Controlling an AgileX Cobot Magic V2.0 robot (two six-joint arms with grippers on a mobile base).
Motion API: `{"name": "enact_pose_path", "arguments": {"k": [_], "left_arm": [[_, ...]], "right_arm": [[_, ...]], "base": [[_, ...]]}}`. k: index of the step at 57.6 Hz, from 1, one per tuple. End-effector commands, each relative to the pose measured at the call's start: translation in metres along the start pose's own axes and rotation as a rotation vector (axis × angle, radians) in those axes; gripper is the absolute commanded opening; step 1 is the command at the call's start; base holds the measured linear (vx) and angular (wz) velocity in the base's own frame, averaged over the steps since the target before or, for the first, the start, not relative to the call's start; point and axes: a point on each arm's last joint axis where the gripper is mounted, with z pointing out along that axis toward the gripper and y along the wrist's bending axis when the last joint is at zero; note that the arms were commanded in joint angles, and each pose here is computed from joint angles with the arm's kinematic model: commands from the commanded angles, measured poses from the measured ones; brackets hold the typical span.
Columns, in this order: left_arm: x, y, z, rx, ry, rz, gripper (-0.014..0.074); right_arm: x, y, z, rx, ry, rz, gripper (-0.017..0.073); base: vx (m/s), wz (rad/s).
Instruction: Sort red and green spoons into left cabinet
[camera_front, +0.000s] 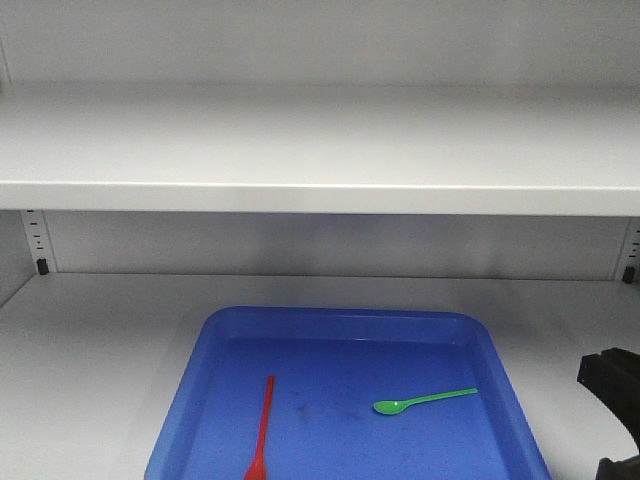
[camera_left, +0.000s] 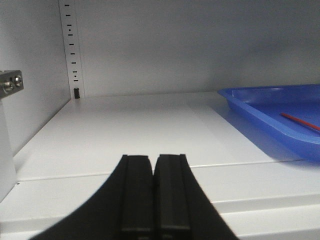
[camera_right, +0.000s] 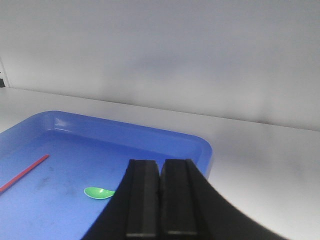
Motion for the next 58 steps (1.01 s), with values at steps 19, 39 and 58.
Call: {"name": "enact_pose_path", "arguments": {"k": [19,39,58], "left_arm": [[-0.002,0.001,-0.001,-0.010,-0.077,-0.008,-0.0001],[-0.002,0.001,-0.001,-0.010,-0.077,-0.008,-0.0001],[-0.002,0.001,-0.001,-0.010,-0.077,-0.008,-0.0001]], "right_arm": [[0.013,0.004,-0.032,0.020,0.043,-0.106,-0.0003],[0.070,-0.005,-0.065,0.184,-0.035,0.050,-0.0003],[0.110,-0.005,-0.080,0.197,-0.249,0.039,-0.0003]], "base": [[0.00,0.00],[0.00,0.00],[0.00,0.00]]}}
